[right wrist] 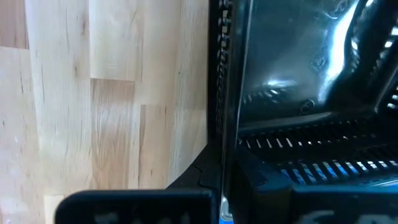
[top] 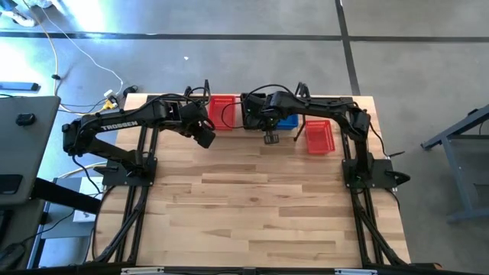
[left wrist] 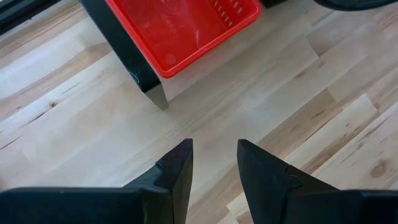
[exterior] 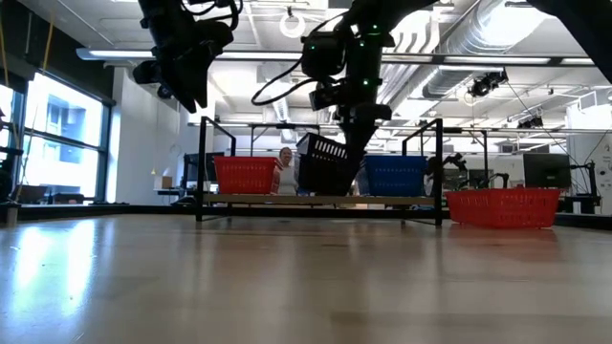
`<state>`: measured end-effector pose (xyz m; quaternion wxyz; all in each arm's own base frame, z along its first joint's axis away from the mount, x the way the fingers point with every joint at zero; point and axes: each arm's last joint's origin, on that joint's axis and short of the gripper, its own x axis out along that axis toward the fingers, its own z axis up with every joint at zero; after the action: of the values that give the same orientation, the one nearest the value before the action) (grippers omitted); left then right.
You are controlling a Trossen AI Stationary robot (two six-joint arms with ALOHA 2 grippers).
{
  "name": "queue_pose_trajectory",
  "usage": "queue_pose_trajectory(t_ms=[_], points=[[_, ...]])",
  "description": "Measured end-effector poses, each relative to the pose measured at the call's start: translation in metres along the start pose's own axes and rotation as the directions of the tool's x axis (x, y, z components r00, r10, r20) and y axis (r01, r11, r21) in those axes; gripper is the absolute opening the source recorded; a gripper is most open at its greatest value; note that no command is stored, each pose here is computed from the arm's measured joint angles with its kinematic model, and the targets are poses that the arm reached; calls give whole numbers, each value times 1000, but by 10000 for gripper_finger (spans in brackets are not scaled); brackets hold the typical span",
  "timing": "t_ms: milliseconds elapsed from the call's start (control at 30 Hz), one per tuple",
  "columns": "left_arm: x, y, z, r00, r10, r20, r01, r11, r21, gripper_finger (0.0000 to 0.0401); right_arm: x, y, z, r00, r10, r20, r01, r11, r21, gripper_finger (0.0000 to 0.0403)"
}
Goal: Stack baskets on shelf by color
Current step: Stack the black basket on top of the black basket on the shelf, then stack the red basket on top of the red basket on the shelf
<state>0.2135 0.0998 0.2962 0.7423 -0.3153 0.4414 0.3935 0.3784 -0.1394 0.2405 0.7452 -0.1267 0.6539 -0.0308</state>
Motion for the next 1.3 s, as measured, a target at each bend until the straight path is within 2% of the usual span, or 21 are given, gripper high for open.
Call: queue_pose_trajectory(t_ms=[400,700,833,1100,1300], points=[[0,0,0,1000,0,1,0,1000,2,115,0,0,1,1000,1,5,-1,998,61,4],[0,0,0,1000,2,2,-2,1000,2,115,1,0,1,1000,-1,11,0,997,81,77],[0,0,0,1000,1,1,-1,1000,2,115,1,0,1,1000,8,16,-10,993,117,95],[0,0,0,1000,2,1,-2,1000,3,115,-2,-1,2,1000,10,14,-12,986,165,99],[0,0,0,1000,2,1,-2,998,66,115,-20,-8,9,997,-23,73,7,976,218,99]])
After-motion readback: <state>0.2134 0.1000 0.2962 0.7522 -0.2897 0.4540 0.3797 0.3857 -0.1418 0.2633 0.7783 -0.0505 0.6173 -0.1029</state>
